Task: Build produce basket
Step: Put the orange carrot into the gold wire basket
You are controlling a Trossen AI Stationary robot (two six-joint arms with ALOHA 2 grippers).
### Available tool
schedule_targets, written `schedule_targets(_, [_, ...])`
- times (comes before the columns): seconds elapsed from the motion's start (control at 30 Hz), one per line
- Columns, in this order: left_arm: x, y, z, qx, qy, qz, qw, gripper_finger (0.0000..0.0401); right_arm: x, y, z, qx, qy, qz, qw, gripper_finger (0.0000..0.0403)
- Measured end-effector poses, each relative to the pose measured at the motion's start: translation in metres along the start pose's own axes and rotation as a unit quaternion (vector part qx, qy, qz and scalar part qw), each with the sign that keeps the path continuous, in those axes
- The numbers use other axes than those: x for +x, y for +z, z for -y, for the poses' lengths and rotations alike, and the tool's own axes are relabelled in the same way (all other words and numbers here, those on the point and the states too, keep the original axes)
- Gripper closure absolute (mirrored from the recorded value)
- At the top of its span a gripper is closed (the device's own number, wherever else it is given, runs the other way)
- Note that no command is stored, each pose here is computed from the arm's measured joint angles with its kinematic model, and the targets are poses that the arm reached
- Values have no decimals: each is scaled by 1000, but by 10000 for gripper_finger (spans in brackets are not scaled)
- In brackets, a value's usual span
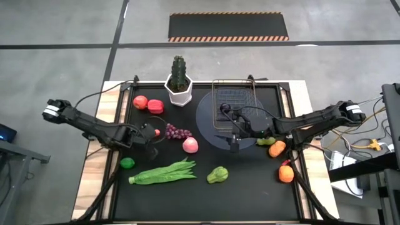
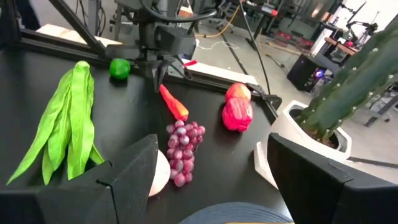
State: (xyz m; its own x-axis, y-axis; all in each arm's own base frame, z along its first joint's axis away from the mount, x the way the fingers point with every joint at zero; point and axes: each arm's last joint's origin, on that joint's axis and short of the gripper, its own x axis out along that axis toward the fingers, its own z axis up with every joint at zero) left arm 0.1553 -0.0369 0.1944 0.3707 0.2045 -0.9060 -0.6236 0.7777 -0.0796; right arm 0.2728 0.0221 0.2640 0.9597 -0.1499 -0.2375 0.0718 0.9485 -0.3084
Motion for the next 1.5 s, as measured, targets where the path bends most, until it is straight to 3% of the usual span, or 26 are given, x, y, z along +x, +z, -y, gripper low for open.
schedule_targets(0.1, [4, -4, -3, 87, 6, -7, 996, 401, 0, -2, -1, -2, 1, -4, 1000, 117])
schedule_targets(0.3, [10, -11, -9, 127, 23, -27, 991, 374, 0, -8, -2, 14, 3, -12, 1000, 117])
schedule_targets(0.53, [14, -13, -16, 131, 70, -7, 989, 283, 0, -10, -3, 21, 8, -14, 1000, 117])
schedule_targets(0.67, [22, -16, -24, 109, 117, 25, 987, 254, 0, -10, -3, 21, 18, -12, 1000, 117])
schedule_targets(1.0, [43, -23, -25, 67, 89, 53, 992, 251, 0, -13, -4, 13, 20, -23, 999, 117])
schedule_targets(1.5, [58, -32, -28, 60, 115, 27, 991, 251, 0, -13, -4, 13, 20, -24, 999, 117])
